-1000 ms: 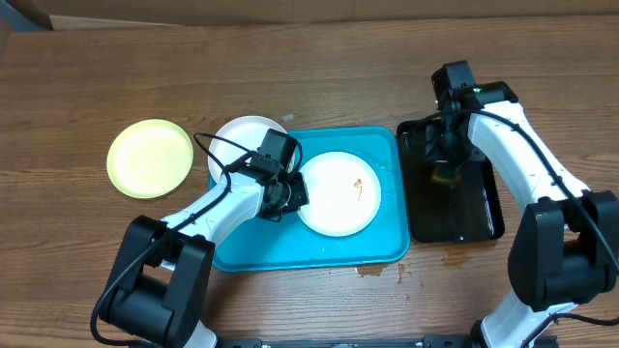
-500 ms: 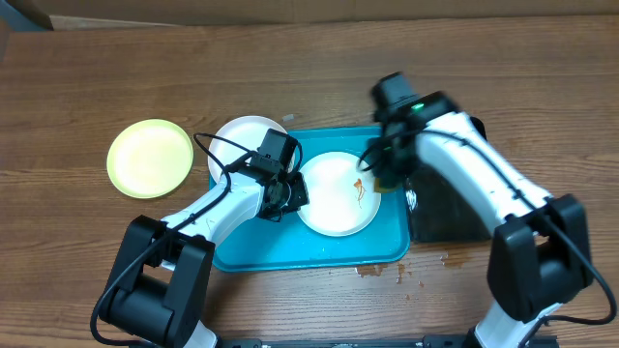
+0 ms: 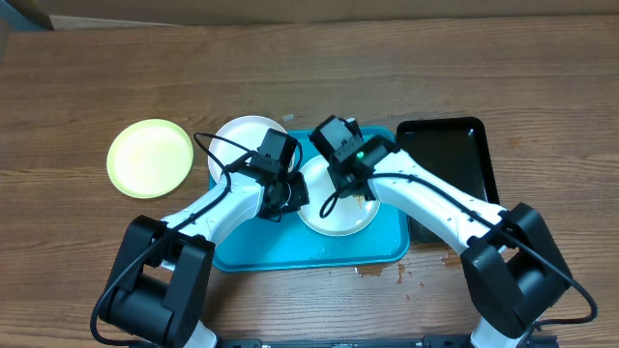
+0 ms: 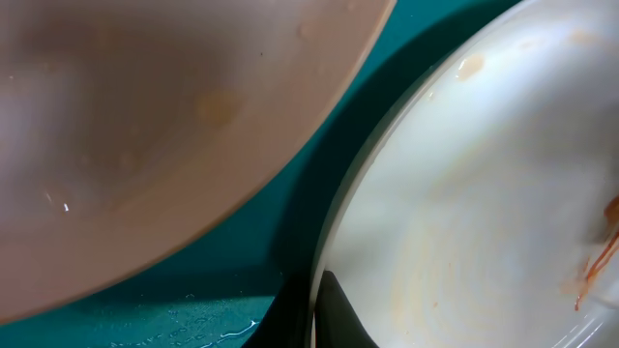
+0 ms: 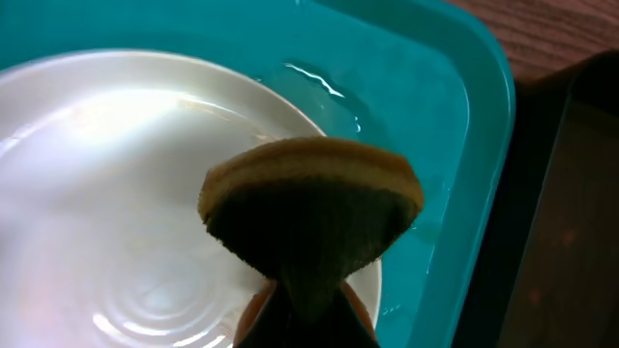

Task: Clean dirty plates on tray and stack at the side
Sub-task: 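Scrub the white plate with the sponge while the left gripper holds it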

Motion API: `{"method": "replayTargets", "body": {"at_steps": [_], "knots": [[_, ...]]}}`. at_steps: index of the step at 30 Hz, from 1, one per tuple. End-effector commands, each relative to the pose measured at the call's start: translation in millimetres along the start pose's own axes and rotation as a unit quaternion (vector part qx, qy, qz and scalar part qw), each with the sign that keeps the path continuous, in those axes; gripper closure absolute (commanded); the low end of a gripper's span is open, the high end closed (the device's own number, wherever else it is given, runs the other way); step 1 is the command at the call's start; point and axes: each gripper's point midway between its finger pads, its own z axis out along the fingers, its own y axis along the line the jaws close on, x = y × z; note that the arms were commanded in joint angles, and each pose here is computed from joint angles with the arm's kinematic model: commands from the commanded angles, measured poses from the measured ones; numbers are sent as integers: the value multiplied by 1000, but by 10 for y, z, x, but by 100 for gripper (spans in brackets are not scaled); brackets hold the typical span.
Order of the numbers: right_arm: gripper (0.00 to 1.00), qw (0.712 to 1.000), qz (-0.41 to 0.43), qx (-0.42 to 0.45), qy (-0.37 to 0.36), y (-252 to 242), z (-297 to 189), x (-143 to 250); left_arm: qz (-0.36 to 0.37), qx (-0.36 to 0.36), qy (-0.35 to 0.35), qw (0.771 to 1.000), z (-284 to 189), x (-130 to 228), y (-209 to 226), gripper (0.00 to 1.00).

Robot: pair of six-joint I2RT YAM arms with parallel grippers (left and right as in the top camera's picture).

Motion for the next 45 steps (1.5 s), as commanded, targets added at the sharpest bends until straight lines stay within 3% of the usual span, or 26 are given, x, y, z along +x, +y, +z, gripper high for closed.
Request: {"method": "replayTargets", "body": {"at_steps": [1, 19, 35, 45], "knots": [[96, 999, 3, 34, -12, -118, 87, 44, -1, -15, 10, 1000, 64, 67, 94, 96], [96, 999, 8, 45, -22, -147, 458, 361, -1, -16, 12, 1000, 63, 74, 100, 96], [96, 988, -48, -133, 59, 210, 431, 594, -1, -16, 12, 1000, 63, 73, 99, 96], [96, 983, -50, -166, 61, 311, 302, 495, -1, -15, 10, 1000, 64, 66, 94, 96]]}}
